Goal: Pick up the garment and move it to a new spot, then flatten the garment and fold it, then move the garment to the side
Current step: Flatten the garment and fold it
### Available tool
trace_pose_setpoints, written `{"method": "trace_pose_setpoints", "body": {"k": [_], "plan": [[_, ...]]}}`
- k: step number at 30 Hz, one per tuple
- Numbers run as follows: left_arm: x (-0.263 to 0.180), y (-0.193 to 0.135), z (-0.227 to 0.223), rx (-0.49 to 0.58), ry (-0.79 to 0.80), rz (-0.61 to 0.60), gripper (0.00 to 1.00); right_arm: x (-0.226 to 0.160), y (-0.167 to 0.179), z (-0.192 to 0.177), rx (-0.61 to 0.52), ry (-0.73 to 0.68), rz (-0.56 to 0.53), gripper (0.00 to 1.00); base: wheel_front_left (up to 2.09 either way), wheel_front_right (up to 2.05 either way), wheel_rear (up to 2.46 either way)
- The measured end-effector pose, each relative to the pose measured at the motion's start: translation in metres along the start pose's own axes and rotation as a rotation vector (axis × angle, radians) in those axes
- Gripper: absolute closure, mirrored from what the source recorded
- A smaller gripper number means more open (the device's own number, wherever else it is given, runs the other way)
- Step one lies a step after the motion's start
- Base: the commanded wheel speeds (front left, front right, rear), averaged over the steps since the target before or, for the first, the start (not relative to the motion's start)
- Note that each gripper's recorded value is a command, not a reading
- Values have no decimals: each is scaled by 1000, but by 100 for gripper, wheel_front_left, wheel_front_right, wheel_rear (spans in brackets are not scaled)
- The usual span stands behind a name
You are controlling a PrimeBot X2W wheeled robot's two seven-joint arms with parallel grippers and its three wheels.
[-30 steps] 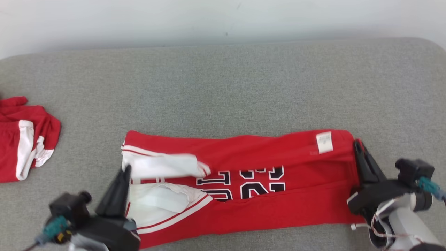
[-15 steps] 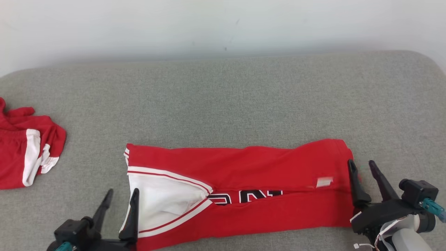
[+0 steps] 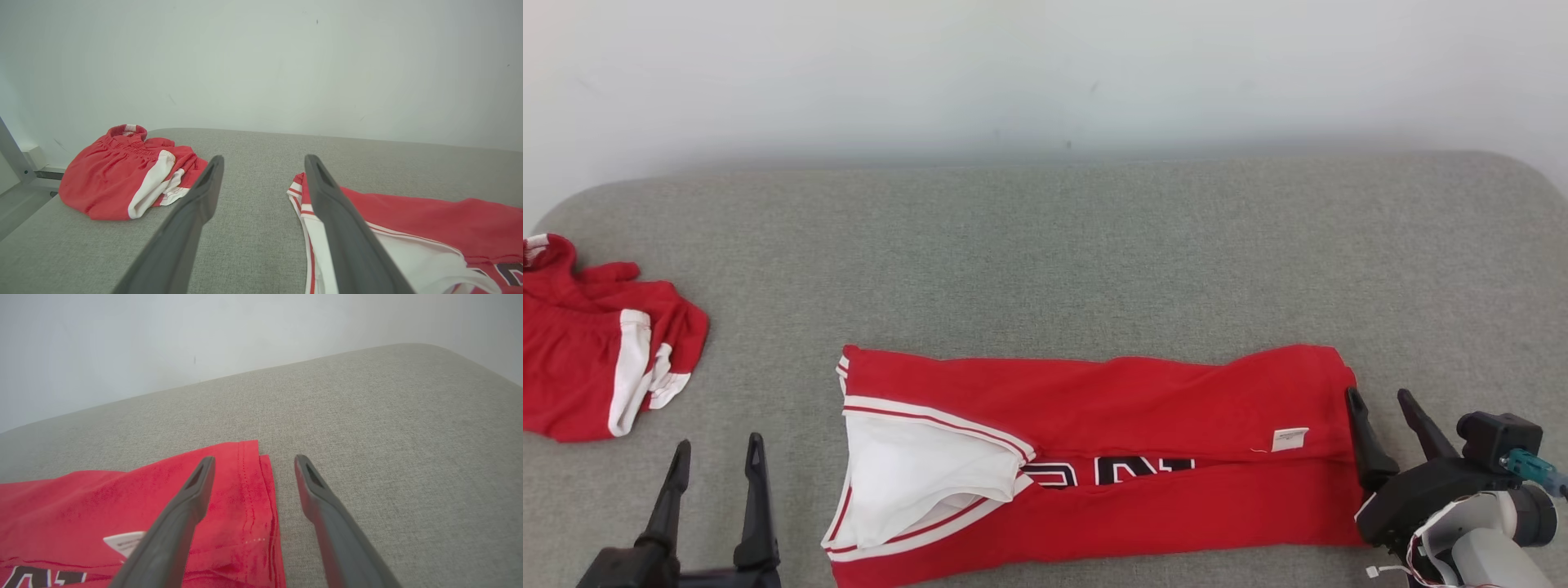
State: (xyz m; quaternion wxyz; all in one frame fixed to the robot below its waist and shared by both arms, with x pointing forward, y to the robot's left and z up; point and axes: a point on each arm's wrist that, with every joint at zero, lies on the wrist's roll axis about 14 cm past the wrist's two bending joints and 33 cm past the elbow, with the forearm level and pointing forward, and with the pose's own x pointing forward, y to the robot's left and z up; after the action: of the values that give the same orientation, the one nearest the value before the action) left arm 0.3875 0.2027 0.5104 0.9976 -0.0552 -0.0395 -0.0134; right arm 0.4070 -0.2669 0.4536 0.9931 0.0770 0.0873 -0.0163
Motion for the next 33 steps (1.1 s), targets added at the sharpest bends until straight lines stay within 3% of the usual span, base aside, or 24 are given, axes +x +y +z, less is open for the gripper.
{"method": "trace_pose_setpoints", "body": {"k": [18,19,21,22,28,33], "plan": [[-37,25,-8,68,25,86,0,4,2,-62,-31,274,-30,0,0,0,0],[-38,26,-8,69,24,89,0,3,4,-66,-30,290,-27,18,0,0,0],[-39,28,-8,70,24,95,0,2,6,-69,-26,307,-23,82,0,0,0],[-40,29,-8,68,24,98,0,1,6,-72,-22,322,-24,100,0,0,0],[-39,29,-8,74,23,98,0,2,8,-66,-18,299,-19,100,0,0,0],[-40,26,-8,87,26,87,0,3,-23,-42,-40,229,-77,100,0,0,0]]}}
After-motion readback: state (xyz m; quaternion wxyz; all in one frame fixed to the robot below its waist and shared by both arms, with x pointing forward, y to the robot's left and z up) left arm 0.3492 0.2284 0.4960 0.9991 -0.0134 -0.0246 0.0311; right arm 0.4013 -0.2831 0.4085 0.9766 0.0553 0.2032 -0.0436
